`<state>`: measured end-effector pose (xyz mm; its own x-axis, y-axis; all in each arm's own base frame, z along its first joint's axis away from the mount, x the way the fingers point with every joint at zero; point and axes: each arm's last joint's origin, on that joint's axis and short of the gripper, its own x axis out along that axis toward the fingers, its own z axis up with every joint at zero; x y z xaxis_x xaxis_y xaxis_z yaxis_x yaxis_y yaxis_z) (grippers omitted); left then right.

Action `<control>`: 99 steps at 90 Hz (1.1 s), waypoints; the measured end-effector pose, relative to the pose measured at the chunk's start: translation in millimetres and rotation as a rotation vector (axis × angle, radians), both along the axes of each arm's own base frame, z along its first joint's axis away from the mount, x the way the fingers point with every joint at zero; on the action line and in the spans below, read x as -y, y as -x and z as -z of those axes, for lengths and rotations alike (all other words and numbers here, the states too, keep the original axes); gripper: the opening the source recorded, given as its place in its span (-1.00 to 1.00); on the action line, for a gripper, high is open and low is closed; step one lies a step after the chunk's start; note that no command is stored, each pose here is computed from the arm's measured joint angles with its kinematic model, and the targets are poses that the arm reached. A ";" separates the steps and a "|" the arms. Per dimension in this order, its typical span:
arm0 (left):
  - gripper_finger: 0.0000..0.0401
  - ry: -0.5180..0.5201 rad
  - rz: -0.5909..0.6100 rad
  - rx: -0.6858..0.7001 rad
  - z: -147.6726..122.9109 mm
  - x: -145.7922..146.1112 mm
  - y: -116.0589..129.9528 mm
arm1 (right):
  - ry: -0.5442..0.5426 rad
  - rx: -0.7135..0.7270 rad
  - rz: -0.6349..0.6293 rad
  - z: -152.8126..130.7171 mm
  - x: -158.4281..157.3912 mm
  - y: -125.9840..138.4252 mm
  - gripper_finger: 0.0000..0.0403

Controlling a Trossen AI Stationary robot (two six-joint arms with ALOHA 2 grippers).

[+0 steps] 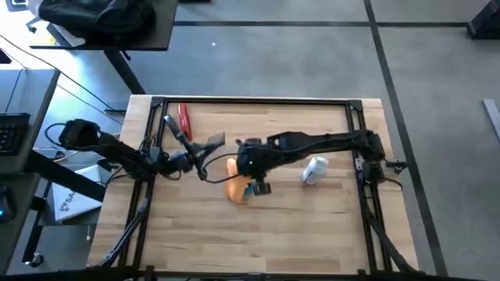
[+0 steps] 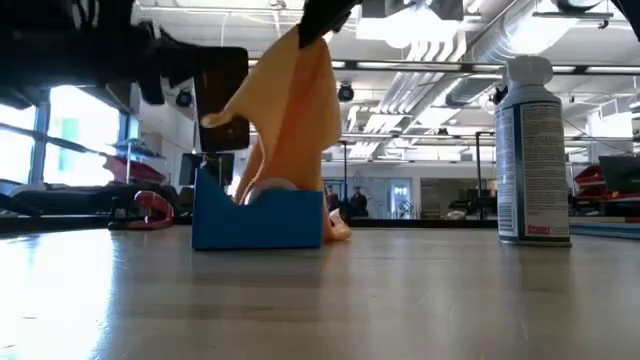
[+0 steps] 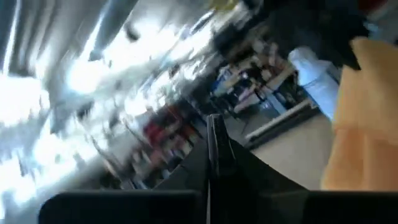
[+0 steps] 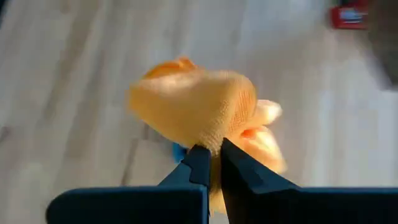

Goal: Apply microfiber cloth
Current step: Wipe the front of the cellphone with an orange microfiber cloth

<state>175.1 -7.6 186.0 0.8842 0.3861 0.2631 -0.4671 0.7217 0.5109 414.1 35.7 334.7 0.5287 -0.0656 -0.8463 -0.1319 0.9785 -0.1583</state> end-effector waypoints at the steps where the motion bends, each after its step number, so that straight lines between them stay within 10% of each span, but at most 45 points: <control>1: -0.93 0.020 0.001 0.009 -0.1 -1.3 0.0 | 0.011 0.006 0.015 -1.7 2.1 0.8 -1.00; 25: -0.93 0.444 0.146 0.075 12.1 -25.7 -3.6 | 0.289 -0.031 0.391 -11.4 66.3 17.0 -1.00; 50: -0.93 0.780 0.202 0.063 25.4 -49.1 -2.1 | 0.238 0.033 0.657 -12.6 142.9 23.6 -1.00; 73: -0.93 0.933 0.258 0.063 28.6 -64.6 2.4 | 0.013 -0.047 0.519 24.3 150.5 1.5 -1.00; 99: -0.93 0.947 0.220 0.092 28.4 -84.0 10.3 | -0.213 -0.335 0.304 54.4 85.0 -2.0 -1.00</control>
